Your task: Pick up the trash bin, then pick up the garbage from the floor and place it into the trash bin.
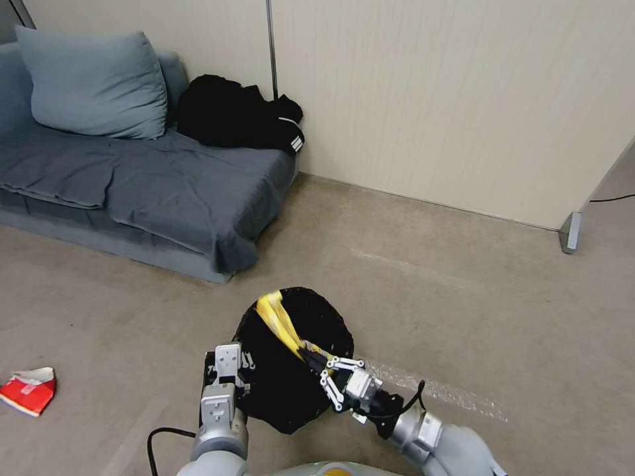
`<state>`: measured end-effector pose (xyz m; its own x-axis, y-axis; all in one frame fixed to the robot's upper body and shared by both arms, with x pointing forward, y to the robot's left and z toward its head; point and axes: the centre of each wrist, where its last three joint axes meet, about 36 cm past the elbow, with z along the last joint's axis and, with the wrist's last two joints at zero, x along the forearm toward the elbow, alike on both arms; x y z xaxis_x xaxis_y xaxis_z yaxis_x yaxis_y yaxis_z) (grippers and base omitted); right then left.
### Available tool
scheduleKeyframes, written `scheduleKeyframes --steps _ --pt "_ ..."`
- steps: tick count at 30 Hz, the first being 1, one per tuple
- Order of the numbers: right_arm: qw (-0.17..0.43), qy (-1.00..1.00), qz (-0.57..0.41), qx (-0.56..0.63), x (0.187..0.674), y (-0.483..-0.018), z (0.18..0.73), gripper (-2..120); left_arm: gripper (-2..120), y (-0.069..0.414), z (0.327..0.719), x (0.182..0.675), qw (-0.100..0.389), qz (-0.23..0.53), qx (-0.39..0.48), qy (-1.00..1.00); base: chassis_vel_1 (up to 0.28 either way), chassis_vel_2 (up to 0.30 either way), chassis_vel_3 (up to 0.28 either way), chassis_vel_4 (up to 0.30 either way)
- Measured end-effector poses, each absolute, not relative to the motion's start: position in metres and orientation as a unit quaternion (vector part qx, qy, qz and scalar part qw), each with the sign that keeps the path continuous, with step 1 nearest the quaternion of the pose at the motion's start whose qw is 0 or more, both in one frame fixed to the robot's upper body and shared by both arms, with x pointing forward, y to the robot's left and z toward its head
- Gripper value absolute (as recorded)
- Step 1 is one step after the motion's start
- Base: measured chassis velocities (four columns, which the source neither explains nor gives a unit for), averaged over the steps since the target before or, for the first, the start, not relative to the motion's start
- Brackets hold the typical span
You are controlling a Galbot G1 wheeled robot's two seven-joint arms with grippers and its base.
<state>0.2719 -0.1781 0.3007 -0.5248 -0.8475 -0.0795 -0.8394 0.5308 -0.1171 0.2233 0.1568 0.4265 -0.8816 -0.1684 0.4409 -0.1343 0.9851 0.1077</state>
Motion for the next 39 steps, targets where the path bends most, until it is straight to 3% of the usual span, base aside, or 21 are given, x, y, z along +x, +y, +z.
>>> scheduleKeyframes --steps 7,12,14,23,27,28,32,34,39 --pt "0.054 0.876 -0.038 -0.478 0.270 -0.172 0.290 0 3 0.155 0.428 0.223 0.230 -0.035 0.075 -0.970 0.000 0.000 0.000 0.000" --pt "0.055 0.877 -0.044 -0.476 0.271 -0.172 0.290 12 3 0.155 0.428 0.223 0.230 -0.036 0.074 -0.970 0.000 0.000 0.000 0.000" --pt "0.058 0.877 -0.048 -0.475 0.273 -0.174 0.293 27 3 0.155 0.429 0.222 0.228 -0.036 0.071 -0.970 0.000 0.000 0.000 0.000" --pt "0.070 0.877 -0.055 -0.473 0.276 -0.178 0.302 54 3 0.158 0.429 0.223 0.222 -0.034 0.072 -0.972 0.000 0.000 0.000 0.000" --pt "0.120 0.885 -0.059 -0.445 0.285 -0.184 0.336 73 3 0.160 0.429 0.224 0.218 -0.034 0.075 -0.973 0.000 0.000 0.000 0.000" --pt "0.120 0.885 -0.059 -0.445 0.285 -0.184 0.336 73 3 0.160 0.429 0.224 0.218 -0.034 0.075 -0.973 0.000 0.000 0.000 0.000" --pt "0.171 0.898 -0.047 -0.402 0.289 -0.186 0.375 85 3 0.161 0.427 0.226 0.217 -0.036 0.077 -0.972 0.000 0.000 0.000 0.000" --pt "0.216 0.925 -0.020 -0.311 0.284 -0.191 0.419 97 3 0.163 0.427 0.226 0.216 -0.038 0.079 -0.972 0.000 0.000 0.000 0.000" --pt "0.193 0.961 -0.009 -0.196 0.264 -0.200 0.426 108 3 0.166 0.427 0.226 0.216 -0.038 0.081 -0.972 0.000 0.000 0.000 0.000"
